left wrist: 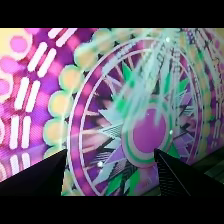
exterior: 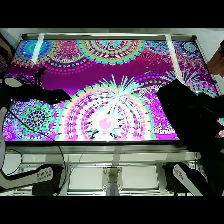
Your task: Fold the clothes and pants, and hang the long-sleeved shirts on hangers.
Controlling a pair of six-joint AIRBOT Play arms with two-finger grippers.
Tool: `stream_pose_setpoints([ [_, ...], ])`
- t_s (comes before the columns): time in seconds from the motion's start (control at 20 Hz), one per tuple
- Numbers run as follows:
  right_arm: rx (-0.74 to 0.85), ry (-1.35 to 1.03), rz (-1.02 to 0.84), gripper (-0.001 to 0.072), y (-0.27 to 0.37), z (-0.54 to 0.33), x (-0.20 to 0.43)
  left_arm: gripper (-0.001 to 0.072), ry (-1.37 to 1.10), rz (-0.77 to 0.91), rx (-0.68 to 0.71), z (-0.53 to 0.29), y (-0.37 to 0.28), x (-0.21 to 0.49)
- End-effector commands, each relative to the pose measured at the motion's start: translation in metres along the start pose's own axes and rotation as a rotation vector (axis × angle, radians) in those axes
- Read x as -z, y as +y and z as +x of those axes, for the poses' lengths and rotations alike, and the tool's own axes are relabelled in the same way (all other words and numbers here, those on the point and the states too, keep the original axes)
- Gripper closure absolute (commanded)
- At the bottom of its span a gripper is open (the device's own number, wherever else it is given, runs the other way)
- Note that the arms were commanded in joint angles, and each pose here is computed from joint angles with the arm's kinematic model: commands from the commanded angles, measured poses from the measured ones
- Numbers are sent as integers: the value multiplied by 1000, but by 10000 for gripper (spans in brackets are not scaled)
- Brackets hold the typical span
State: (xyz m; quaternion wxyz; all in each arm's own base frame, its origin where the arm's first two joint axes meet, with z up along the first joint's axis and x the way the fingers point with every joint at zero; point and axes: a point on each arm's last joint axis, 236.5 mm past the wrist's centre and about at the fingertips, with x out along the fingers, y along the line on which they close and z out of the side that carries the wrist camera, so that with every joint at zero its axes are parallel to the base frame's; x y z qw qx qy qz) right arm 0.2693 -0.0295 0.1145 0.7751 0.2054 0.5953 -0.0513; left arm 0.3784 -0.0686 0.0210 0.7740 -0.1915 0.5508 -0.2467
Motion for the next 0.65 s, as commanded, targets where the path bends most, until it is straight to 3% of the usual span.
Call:
stream_pose_setpoints([
  [0.0,-209,-92,-324,433,110,-10,32,86,0,-1,0,0,0,0],
  [0.05,-225,-41,-421,629,130,2,55,86,0,-1,0,0,0,0],
  [0.1,-232,7,-505,691,145,18,77,86,1,-1,0,0,0,0],
  [0.35,-150,216,-686,691,165,99,166,86,0,-1,0,0,0,0],
  [0.6,-49,395,-721,691,157,150,206,87,0,-1,0,0,0,0],
])
